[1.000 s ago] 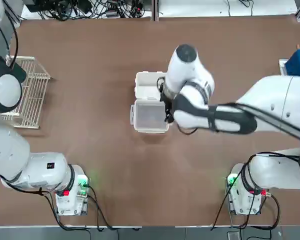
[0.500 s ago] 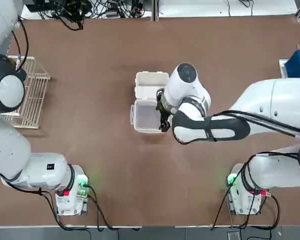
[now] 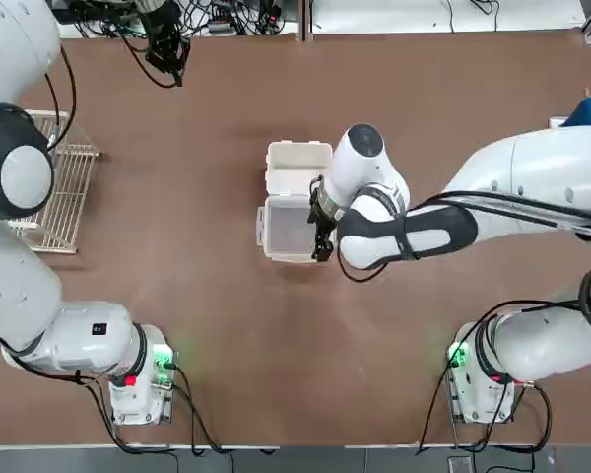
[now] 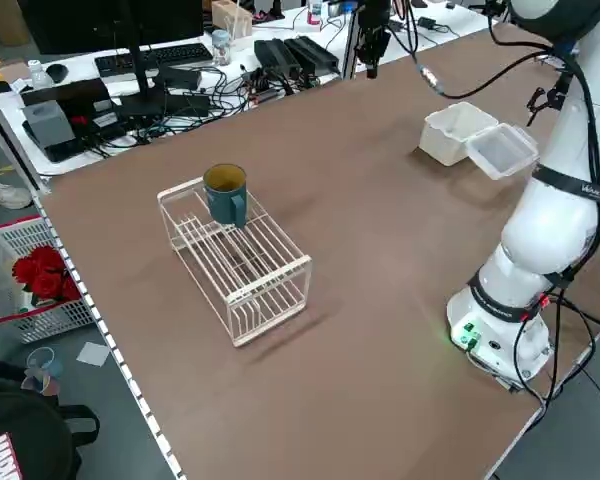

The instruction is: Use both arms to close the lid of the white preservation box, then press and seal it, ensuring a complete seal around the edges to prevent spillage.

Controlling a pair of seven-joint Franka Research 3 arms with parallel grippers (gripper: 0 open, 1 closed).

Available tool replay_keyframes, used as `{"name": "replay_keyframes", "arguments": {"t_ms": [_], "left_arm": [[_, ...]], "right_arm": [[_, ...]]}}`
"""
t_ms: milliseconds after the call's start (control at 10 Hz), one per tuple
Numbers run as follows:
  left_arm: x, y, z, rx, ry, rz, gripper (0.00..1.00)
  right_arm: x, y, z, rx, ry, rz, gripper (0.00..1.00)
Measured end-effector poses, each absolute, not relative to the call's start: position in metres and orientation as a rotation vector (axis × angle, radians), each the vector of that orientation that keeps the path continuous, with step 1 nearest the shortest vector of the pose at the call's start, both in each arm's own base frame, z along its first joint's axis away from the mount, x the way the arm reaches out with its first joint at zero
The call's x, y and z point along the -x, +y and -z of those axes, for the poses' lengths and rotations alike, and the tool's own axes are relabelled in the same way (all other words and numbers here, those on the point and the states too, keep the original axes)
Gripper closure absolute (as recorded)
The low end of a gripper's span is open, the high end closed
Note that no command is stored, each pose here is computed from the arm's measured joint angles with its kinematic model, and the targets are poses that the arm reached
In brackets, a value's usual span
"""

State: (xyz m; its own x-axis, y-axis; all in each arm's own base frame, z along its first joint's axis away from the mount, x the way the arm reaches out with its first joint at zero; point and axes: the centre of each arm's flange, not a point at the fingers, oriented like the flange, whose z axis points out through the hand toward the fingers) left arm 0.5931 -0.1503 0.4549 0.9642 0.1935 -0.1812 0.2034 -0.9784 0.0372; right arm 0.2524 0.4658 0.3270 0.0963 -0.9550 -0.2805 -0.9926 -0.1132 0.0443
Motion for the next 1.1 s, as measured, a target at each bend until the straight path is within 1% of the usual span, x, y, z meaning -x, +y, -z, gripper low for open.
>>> {"name": "replay_keyframes", "arguments": {"t_ms": [200,500,800,1000,1100], "left_arm": [[-0.596,-0.149,-0.453,-3.049,0.35,0.264,0.99],[-0.598,-0.147,-0.455,-3.035,0.365,0.255,0.99],[-0.599,-0.143,-0.455,-3.033,0.374,0.253,0.99],[-0.6,-0.138,-0.455,-3.03,0.388,0.253,0.99],[-0.6,-0.136,-0.455,-3.03,0.392,0.252,0.99]], "right_arm": [[-0.258,0.471,-0.312,2.206,2.001,-0.369,0.09],[-0.24,0.49,-0.289,2.215,1.997,-0.384,0.09],[-0.236,0.495,-0.272,2.21,2.014,-0.385,0.11],[-0.239,0.495,-0.27,2.203,2.02,-0.385,0.21],[-0.24,0.495,-0.27,2.198,2.019,-0.384,0.3]]}}
